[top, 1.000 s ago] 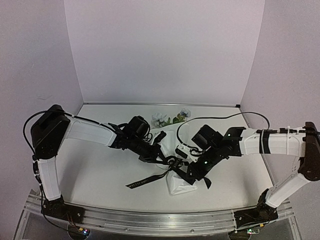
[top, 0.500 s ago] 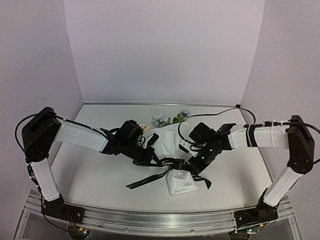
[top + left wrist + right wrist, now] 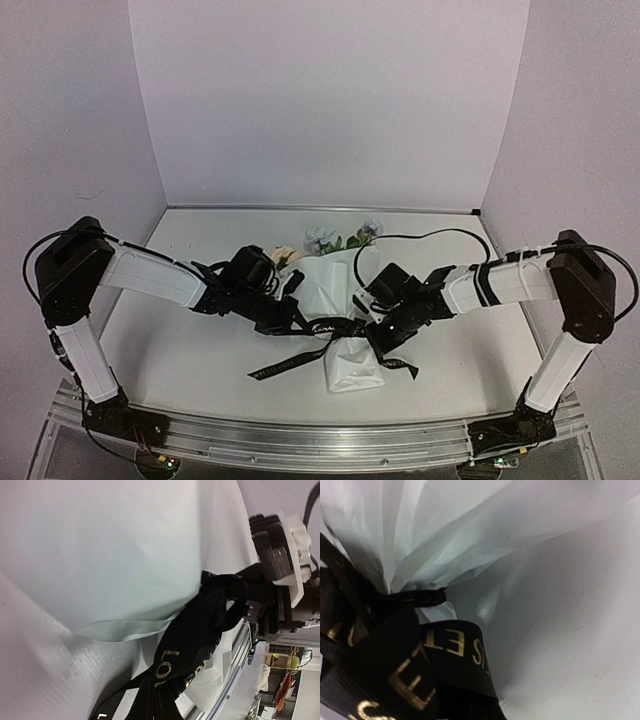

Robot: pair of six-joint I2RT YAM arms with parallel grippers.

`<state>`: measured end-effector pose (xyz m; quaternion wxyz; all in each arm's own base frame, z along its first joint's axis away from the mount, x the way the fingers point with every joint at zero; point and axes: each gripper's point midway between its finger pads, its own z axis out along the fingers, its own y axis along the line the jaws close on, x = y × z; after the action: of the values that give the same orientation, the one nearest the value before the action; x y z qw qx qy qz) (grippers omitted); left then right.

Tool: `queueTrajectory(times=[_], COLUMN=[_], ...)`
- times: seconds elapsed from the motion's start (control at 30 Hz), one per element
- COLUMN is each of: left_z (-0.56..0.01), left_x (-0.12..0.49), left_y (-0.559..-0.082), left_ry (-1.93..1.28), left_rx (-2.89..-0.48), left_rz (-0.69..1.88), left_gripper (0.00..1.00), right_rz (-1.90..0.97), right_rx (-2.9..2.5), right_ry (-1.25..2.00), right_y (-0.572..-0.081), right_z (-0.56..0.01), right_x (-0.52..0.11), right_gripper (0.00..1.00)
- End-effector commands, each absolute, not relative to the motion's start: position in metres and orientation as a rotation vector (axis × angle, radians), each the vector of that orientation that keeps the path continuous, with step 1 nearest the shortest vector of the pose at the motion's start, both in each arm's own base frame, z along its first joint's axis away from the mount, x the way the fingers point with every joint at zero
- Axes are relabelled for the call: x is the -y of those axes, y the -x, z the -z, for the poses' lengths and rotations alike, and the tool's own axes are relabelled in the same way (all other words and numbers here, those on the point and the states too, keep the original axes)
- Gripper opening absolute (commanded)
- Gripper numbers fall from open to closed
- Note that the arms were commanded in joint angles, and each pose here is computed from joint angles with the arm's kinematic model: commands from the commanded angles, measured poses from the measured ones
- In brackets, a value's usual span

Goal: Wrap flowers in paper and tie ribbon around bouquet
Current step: Tie the half-tied ribbon around the folded bouquet.

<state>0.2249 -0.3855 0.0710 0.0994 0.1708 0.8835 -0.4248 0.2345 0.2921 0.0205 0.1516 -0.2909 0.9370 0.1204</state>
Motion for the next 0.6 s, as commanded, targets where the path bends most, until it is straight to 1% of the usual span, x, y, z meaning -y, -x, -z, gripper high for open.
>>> queueTrajectory(times=[0.0, 0.13, 0.2, 0.4, 0.57], left_z=[-0.087, -0.082, -0.080, -0.077, -0.070], left_x=[0.364, 0.342, 0.331, 0.313, 0.307], left_y=[-0.233, -0.229, -0.229, -0.225, -0.223], left_ry=[-0.419, -0.370, -0.342, -0.319, -0.314], left_rx=[-2.559, -2.575, -2.585, -2.604, -2.626], left_rz=[1.218, 1.161, 1.114, 1.047, 1.015], left_gripper=[0.00, 0.00, 0.00, 0.00, 0.00], right_rz=[-0.473, -0.485, -0.431, -0.258, -0.252], right_rx=[-2.629, -2.627, -2.618, -2.619, -2.678], right_ry=[0.792, 0.779, 0.801, 1.000, 1.007], right_y=[-0.210, -0.201, -0.201, -0.196, -0.196], right_z=[-0.041, -0.047, -0.055, -0.075, -0.075], right_x=[-0.332, -0.340, -0.330, -0.302, -0.292], right_gripper=[0.00, 0.00, 0.00, 0.00, 0.00])
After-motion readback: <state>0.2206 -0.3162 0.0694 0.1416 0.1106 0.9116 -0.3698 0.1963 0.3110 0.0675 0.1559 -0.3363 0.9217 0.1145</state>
